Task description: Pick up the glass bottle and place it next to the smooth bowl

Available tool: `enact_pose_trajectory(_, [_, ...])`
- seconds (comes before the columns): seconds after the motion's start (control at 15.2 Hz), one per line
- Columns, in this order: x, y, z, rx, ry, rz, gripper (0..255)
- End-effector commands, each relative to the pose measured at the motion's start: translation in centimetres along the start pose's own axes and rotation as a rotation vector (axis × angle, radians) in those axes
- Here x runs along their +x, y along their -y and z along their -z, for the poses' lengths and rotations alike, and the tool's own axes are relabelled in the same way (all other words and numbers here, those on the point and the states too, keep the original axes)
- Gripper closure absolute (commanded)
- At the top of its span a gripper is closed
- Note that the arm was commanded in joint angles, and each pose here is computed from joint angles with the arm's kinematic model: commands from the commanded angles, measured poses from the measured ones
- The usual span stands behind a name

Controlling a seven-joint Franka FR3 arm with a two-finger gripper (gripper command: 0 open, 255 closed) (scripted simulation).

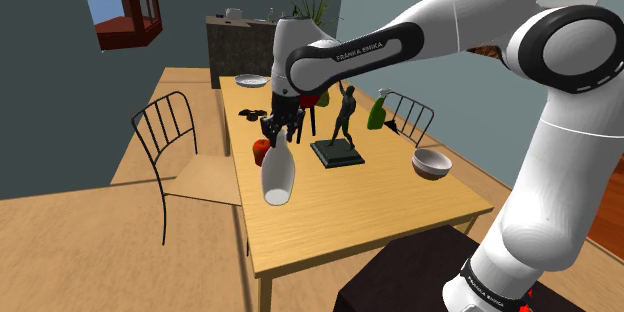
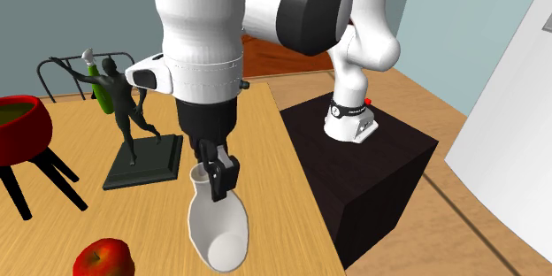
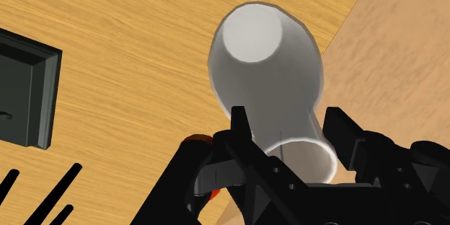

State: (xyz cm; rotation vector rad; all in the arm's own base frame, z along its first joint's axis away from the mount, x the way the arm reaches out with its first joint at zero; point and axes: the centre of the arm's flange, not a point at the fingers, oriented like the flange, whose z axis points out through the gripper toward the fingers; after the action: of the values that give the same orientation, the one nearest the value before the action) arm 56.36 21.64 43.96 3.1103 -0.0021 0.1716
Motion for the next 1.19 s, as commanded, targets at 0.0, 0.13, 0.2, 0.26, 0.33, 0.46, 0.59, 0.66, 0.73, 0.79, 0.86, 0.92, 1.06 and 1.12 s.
enact_pose_trajectory(0.0, [0.0, 0.0, 1.1, 0.000, 0.000, 0.000, 255])
enact_pose_trajectory(0.13, [0.2, 0.0, 2.1, 0.000, 0.000, 0.000, 255])
enact_pose_trajectory(0.2, [0.2, 0.0, 2.6, 0.000, 0.000, 0.000, 255])
enact_pose_trajectory(0.26, [0.3, 0.0, 3.2, 0.000, 0.000, 0.000, 255])
enact_pose_trajectory(0.33, [0.3, 0.0, 3.7, 0.000, 0.000, 0.000, 255])
enact_pose_trajectory(0.46, [0.4, -0.1, 4.7, 0.000, 0.000, 0.000, 255])
enact_pose_trajectory(0.59, [0.6, -0.1, 5.8, 0.000, 0.000, 0.000, 255])
enact_pose_trajectory(0.66, [0.6, -0.1, 6.3, 0.000, 0.000, 0.000, 255])
enact_pose_trajectory(0.73, [0.7, -0.1, 6.8, 0.000, 0.000, 0.000, 255])
enact_pose_trajectory(0.79, [0.7, -0.1, 7.4, 0.000, 0.000, 0.000, 255])
enact_pose_trajectory(0.86, [0.8, -0.1, 7.9, 0.000, 0.000, 0.000, 255])
enact_pose_trajectory(0.92, [0.9, -0.2, 8.4, 0.000, 0.000, 0.000, 255])
enact_pose_trajectory(1.06, [1.0, -0.2, 9.5, 0.000, 0.000, 0.000, 255])
enact_pose_trajectory(1.12, [1.0, -0.2, 10.0, 0.000, 0.000, 0.000, 255])
